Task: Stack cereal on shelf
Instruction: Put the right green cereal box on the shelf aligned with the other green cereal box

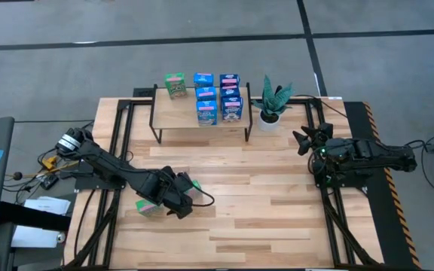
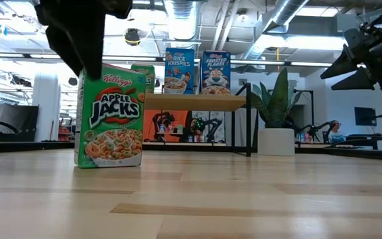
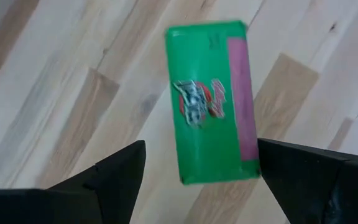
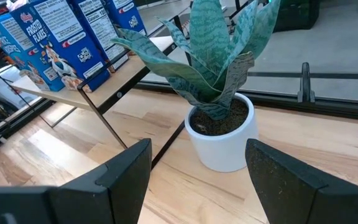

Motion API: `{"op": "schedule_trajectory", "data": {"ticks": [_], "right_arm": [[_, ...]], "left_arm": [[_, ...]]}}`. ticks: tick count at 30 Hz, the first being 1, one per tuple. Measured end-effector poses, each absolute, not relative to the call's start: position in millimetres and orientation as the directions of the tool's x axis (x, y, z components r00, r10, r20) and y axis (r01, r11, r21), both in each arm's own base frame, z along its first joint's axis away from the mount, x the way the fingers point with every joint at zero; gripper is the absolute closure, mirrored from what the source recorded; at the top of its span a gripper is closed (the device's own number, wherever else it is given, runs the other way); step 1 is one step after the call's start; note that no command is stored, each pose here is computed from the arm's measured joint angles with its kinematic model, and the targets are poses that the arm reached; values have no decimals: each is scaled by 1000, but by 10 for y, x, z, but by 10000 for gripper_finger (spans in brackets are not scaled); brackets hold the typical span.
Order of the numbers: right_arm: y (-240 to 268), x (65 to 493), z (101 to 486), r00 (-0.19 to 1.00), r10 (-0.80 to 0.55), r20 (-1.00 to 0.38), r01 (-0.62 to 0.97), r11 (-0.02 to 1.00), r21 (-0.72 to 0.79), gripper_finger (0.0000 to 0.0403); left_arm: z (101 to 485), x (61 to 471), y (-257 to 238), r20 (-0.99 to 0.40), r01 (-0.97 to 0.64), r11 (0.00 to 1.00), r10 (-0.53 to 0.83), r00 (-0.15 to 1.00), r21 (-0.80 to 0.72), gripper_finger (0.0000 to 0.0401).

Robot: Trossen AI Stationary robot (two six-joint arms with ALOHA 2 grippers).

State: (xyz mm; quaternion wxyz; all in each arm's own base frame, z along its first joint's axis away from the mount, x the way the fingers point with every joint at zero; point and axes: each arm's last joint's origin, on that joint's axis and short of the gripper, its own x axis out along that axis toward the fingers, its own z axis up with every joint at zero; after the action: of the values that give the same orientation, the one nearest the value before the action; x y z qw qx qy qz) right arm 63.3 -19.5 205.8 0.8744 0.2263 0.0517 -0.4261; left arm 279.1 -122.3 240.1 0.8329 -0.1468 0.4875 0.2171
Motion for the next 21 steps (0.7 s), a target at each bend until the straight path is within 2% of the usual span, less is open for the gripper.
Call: {"op": "schedule_trajectory", "data": {"ticks": [8,17,21], "right_arm": [[-195,633,2058,631,-722,-283,769,534,351,117],[-195,632,2057,631,-723,-283,769,534,351,117],[-195,632,2058,631,-723,-283,769,534,351,117]], "left_arm": [[2401,2797,-1221,-868,-495,869,229,440,-22,126],[2404,2804,-1207,-864,-474,881,237,443,-2,225],[2404,2804,-1208,-866,-487,873,234,443,-13,254]]}}
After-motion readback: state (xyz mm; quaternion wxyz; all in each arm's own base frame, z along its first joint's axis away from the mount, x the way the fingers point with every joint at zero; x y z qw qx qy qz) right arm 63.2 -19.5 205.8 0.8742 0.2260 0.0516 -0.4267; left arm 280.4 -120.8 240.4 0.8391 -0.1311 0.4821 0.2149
